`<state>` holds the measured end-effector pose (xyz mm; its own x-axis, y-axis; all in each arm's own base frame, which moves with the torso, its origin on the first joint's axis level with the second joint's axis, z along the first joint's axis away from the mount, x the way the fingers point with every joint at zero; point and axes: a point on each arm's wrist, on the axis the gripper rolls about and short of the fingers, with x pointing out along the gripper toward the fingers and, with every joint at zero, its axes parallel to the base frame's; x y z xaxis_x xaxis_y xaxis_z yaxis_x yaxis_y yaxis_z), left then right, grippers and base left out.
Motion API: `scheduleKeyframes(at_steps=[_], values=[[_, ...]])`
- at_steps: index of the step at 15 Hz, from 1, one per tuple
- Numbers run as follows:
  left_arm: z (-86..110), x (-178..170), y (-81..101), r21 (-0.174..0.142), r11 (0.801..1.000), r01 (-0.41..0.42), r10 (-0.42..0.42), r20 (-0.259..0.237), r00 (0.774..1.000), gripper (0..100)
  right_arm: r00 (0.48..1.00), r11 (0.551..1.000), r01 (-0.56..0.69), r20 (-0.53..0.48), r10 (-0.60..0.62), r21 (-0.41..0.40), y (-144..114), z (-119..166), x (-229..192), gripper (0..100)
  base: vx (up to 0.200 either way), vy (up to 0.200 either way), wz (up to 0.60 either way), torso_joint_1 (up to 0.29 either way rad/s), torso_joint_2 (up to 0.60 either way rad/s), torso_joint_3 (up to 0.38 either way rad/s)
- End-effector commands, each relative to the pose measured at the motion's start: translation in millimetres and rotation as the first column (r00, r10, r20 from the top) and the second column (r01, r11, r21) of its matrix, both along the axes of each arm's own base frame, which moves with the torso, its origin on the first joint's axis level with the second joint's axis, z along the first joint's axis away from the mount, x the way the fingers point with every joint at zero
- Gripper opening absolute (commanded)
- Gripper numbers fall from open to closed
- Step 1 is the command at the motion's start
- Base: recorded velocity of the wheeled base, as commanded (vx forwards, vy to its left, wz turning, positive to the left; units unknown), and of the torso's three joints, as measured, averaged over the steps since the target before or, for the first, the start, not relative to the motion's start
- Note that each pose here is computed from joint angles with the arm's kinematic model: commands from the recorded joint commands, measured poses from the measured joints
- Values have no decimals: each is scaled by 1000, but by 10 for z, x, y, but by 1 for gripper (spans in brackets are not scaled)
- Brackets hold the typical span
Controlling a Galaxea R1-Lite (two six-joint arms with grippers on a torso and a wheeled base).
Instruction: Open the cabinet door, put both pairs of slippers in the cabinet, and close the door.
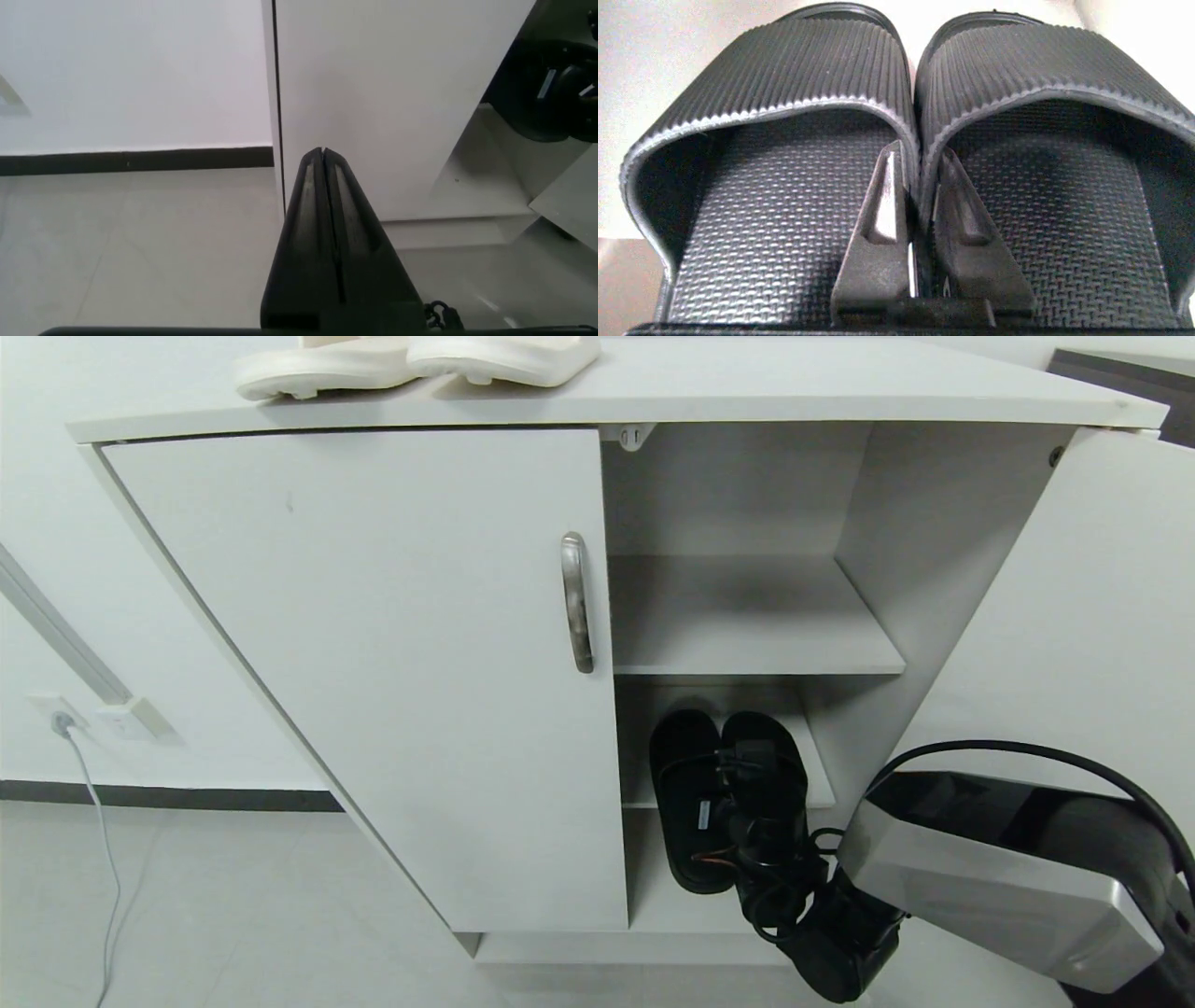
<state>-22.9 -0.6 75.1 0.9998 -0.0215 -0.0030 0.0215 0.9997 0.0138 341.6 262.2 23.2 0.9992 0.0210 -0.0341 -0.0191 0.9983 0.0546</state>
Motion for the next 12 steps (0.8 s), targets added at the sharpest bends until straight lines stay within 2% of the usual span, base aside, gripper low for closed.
scheduleKeyframes(at_steps=[1,6,12], values=[[3,0,0,0,1000,-2,2,0,1000,0,1000,1000,9,0,-9,5,-13,22,54,0,0,0,0,0,0,0],[-1,1,0,0,1000,-2,2,-2,1000,0,1000,1000,27,-8,-27,10,-57,103,382,0,0,0,0,0,0,0],[-1,1,0,0,1000,-5,5,-2,1000,0,999,999,53,-11,-53,6,85,193,816,0,0,0,0,0,0,0]])
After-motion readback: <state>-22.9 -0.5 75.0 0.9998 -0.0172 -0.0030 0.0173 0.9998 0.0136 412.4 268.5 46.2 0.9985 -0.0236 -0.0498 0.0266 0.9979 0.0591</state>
